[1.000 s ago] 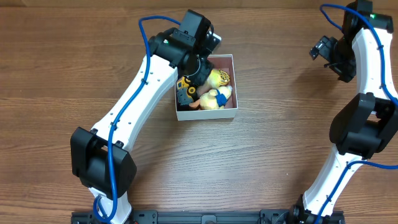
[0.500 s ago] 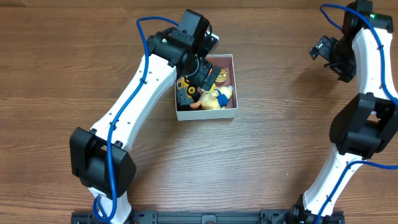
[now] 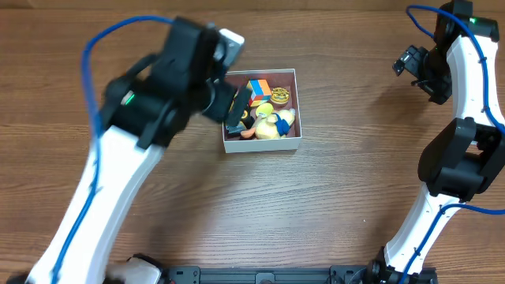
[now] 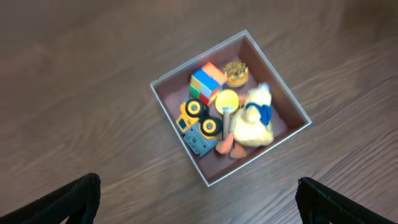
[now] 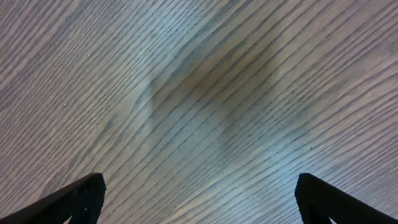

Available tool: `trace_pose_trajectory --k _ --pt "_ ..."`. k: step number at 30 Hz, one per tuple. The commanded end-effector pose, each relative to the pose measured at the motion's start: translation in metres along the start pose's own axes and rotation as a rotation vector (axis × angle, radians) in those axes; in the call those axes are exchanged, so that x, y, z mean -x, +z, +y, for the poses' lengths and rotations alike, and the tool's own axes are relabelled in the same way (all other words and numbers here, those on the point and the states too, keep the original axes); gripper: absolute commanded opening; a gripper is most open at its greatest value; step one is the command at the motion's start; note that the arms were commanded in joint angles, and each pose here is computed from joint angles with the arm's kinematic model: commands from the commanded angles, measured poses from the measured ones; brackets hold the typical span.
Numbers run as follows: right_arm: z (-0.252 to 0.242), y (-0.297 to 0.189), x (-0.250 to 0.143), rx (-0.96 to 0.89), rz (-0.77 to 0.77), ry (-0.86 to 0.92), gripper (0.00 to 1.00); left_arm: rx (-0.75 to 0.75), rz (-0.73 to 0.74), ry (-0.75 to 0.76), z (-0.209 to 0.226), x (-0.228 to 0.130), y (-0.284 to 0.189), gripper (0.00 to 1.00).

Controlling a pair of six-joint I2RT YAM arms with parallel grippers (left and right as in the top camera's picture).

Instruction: Pack container

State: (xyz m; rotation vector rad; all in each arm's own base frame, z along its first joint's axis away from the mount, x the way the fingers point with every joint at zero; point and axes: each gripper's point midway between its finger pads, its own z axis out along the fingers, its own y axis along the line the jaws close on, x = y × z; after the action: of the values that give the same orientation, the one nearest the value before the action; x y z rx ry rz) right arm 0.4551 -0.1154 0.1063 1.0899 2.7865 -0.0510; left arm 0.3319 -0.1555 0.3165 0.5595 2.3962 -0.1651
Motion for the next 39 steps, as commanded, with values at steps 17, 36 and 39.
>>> trace_pose_trajectory --k 17,36,39 --pt "0.001 -0.002 0.0 0.002 -0.006 -0.003 1.0 -0.158 -0.165 -0.168 -0.026 -0.112 -0.056 1.0" --pt "0.001 -0.002 0.0 0.002 -0.006 -0.003 1.0 -0.124 -0.247 0.015 -0.024 -0.11 0.002 1.0" --pt "0.001 -0.002 0.0 0.002 -0.005 -0.003 1.0 -0.091 -0.339 0.019 -0.017 -0.111 0.015 1.0"
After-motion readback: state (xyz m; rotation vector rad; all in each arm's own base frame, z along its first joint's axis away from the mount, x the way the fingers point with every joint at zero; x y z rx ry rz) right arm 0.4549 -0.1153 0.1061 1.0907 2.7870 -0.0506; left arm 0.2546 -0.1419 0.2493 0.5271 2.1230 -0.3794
